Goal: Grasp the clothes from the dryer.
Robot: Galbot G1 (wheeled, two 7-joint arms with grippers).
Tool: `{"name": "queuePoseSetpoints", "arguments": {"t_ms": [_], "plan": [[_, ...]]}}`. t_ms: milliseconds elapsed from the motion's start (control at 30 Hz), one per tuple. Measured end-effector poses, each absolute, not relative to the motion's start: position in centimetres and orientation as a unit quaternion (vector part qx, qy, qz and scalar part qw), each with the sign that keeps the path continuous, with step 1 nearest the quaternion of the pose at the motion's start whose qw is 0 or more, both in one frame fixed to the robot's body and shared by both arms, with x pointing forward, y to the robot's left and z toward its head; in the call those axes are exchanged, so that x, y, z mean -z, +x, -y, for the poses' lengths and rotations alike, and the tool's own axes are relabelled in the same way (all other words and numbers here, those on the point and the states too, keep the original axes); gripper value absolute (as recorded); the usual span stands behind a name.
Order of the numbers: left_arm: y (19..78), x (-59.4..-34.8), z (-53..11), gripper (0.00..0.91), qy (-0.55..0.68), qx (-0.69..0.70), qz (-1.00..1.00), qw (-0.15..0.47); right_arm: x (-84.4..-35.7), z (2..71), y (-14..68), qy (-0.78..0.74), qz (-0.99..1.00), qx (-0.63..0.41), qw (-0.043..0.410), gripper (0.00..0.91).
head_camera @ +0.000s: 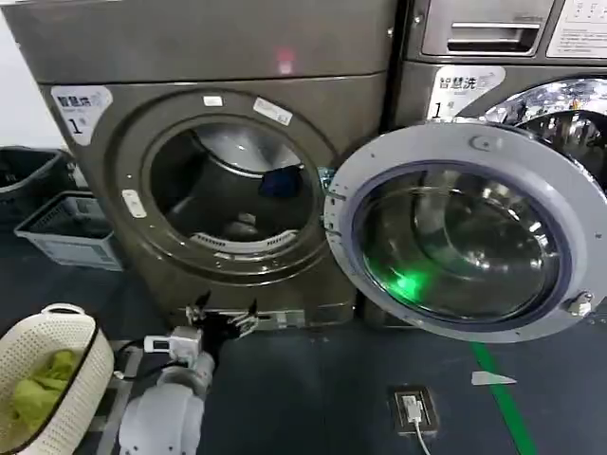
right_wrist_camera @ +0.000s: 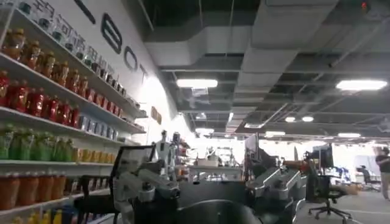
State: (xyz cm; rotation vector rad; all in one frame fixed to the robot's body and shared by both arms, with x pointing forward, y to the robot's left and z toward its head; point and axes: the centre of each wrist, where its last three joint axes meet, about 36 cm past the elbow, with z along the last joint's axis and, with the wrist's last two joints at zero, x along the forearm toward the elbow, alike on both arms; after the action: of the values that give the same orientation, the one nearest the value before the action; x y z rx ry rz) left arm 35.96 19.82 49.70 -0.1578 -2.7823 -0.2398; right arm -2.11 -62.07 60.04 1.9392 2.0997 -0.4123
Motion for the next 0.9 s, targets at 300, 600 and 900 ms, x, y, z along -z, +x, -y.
{"name": "queuePoseSetpoints", "arguments": {"t_ms": [300,600,900], "plan": [[35.86,-49.76,-19.93,0.907,-0.052,0.087,0.980,0.171,-59.55,61.87,-2.17,0.666,-0.718,0.139,0.148,0.907],[36.00,-49.51,-20.04,0.907,-0.043,0.090,0.980,0.174,-59.59,61.57,-2.22,0.665,-0.716,0.143,0.158,0.907],[36.07,-49.68,-20.02,0.907,-0.042,0.090,0.980,0.170,-59.46,61.71,-2.61,0.670,-0.712,0.142,0.156,0.907]]}}
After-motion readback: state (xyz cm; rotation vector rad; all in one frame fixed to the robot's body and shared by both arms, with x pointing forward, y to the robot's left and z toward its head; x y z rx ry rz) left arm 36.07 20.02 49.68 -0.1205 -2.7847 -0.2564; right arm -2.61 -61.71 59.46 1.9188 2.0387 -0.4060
